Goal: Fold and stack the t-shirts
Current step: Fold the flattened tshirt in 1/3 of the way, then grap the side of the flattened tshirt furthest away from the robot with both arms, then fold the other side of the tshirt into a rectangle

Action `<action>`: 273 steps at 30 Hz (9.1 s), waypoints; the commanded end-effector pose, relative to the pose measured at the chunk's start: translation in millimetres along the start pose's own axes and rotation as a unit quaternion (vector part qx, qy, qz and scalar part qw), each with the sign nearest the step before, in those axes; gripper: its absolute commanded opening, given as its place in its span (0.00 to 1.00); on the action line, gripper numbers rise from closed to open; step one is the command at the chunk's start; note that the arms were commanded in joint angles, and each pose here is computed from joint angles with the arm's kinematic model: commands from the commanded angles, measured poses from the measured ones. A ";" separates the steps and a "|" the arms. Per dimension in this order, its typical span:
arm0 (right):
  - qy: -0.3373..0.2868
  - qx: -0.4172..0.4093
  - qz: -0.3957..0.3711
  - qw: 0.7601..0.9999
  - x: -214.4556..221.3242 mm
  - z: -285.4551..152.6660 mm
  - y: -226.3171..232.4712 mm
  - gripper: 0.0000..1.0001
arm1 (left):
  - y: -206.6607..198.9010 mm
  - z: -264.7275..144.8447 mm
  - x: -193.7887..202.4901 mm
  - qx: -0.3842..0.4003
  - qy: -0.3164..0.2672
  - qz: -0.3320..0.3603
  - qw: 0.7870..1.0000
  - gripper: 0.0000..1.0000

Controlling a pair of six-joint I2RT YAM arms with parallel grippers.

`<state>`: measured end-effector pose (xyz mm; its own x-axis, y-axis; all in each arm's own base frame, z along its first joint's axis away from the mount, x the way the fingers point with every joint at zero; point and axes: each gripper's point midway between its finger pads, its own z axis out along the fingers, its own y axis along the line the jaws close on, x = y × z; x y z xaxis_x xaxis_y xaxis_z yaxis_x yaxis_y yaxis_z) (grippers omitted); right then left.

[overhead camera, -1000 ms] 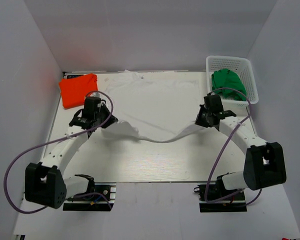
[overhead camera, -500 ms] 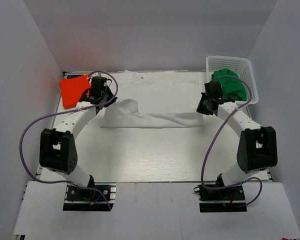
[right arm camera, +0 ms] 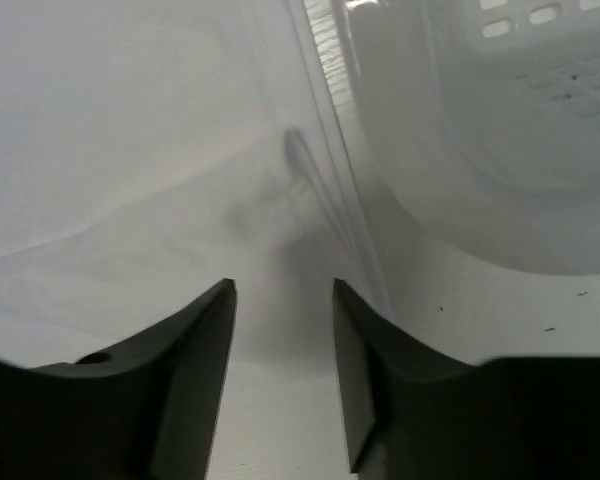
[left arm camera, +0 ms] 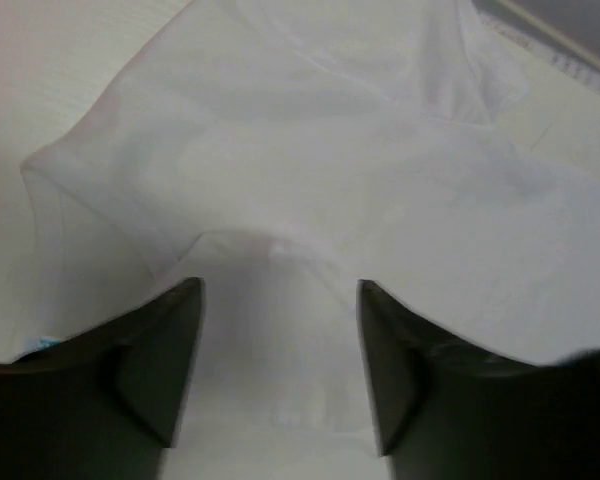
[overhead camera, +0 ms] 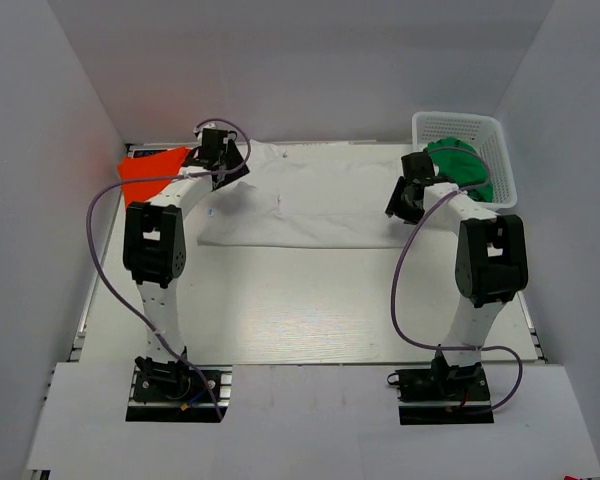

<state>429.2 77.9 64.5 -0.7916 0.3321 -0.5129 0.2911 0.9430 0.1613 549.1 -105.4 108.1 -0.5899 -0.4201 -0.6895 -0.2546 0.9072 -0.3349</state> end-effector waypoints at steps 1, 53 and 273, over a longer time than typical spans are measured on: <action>-0.017 0.014 0.014 1.000 -20.9 -5.7 1.8 0.53 | -6.8 -0.4 -31.2 0.003 -0.017 0.004 1.000 0.75; -0.133 -0.152 -0.088 0.976 70.4 -121.2 24.4 0.90 | 75.7 -227.0 97.5 0.030 0.013 -0.054 0.998 1.00; 0.020 -0.225 -0.056 0.972 117.6 -25.3 65.3 0.90 | 91.4 -157.3 212.6 -0.079 0.152 -0.076 0.982 1.00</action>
<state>350.5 175.5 37.1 -0.8168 0.1933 -0.5435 -0.0779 0.8966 0.4360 267.9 -119.3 46.8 -0.7848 -0.4824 -0.3891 -0.3763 0.8698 -0.3192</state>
